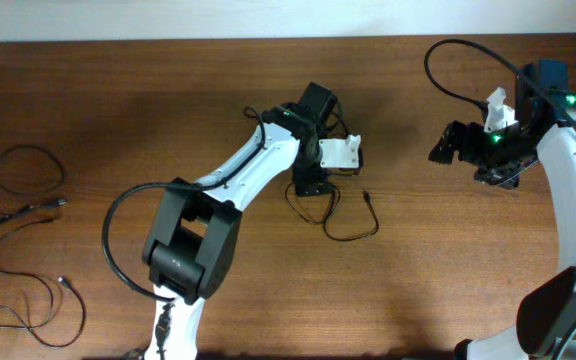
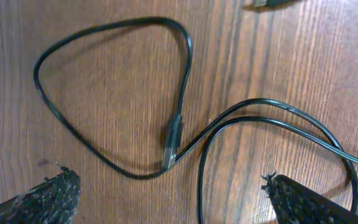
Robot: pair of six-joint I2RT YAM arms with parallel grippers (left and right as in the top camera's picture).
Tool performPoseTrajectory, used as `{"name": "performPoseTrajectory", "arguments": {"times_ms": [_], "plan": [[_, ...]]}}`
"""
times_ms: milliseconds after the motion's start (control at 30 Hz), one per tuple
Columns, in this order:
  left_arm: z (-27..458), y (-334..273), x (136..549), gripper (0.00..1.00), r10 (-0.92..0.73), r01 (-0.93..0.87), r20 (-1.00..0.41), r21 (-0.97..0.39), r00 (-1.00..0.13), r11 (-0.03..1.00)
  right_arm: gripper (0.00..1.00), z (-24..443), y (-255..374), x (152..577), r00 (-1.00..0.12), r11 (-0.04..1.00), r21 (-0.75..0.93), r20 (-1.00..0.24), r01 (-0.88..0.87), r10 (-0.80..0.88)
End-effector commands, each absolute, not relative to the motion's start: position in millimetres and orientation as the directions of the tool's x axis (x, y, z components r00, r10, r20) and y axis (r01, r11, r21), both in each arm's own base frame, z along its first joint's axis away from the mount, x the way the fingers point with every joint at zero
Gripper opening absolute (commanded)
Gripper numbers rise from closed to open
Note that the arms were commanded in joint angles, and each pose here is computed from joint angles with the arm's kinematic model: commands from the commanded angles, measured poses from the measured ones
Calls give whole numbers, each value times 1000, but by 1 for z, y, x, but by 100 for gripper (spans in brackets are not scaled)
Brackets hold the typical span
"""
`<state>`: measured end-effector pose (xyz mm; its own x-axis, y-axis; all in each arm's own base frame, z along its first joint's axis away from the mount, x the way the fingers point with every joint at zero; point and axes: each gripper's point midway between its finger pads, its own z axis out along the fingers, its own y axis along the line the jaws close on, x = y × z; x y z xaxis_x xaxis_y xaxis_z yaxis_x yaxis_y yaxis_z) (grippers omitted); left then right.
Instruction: Untangle cables
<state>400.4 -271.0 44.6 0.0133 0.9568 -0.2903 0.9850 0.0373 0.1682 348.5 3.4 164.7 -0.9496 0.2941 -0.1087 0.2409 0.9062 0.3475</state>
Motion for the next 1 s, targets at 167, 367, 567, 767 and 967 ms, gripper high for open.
{"name": "performPoseTrajectory", "arguments": {"times_ms": [167,367,567,767,967], "plan": [[11,-283,394,100,954,989,-286,142,87,-48,96,167,3,348,-951,914,335,-123,227,282],[-14,-284,386,87,961,994,-262,94,83,-61,96,166,2,348,-951,917,328,-125,229,282],[-19,-267,372,44,922,941,-188,-45,-339,336,96,166,1,347,-951,918,322,-125,231,283],[-22,-233,380,38,478,478,-77,20,-875,878,96,165,1,343,-953,917,320,-109,236,283],[-22,-246,350,38,489,487,3,-100,-872,868,96,165,1,343,-953,917,320,-106,238,284]]}}
